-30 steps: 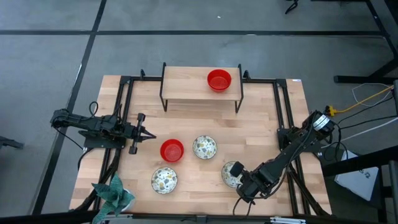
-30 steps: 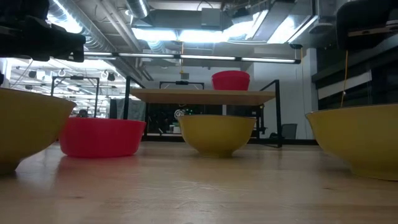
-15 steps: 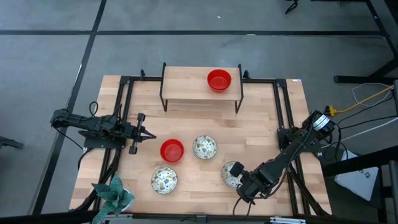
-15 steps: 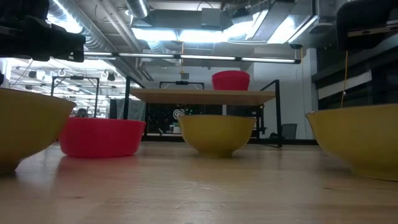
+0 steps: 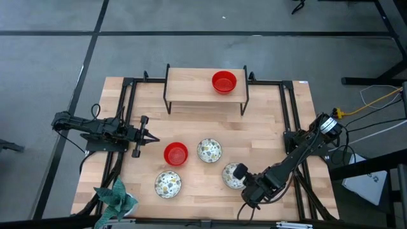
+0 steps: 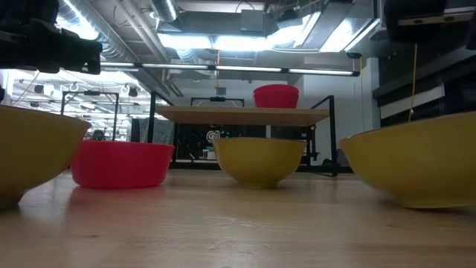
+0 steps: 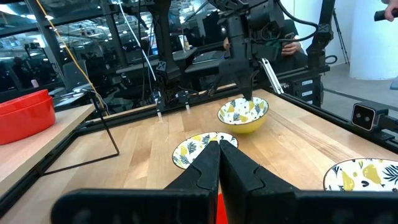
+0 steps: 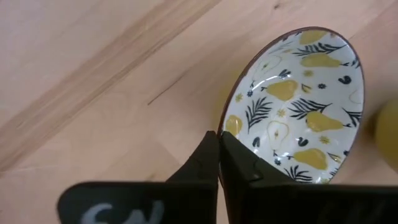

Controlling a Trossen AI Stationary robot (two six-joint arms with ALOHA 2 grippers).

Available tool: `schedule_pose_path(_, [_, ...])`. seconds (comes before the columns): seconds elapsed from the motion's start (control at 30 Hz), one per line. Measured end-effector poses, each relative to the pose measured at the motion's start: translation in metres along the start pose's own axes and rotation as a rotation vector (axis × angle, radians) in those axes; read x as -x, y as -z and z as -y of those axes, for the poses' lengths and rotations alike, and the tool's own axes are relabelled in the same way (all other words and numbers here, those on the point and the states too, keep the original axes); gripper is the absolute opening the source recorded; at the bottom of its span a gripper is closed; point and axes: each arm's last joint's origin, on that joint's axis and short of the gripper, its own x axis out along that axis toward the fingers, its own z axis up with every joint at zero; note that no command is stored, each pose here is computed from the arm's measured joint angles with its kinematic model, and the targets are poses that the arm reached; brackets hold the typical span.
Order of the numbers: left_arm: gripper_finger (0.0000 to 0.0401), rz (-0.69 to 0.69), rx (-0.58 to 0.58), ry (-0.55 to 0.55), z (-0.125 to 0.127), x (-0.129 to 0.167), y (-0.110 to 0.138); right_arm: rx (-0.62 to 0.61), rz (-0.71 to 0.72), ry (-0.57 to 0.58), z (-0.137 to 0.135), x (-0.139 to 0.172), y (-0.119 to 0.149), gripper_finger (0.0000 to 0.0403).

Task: Pick & Place Mini bowls
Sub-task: Put the right white patterned bowl on the shelf

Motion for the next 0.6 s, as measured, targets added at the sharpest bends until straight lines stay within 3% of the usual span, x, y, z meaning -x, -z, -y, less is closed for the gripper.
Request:
schedule_pose_path(0.23, [0.0004, 0.0, 0.0, 0.0, 0.0, 0.0, 0.0, 0.0, -0.001, -0.007, -0.0002, 0.0, -0.0001, 0.0001])
schedule_pose_path(0.6, [0.0004, 0.0, 0.0, 0.0, 0.0, 0.0, 0.0001, -0.003, 0.025, -0.12, -0.0029, 0.0002, -0.0008, 0.0004])
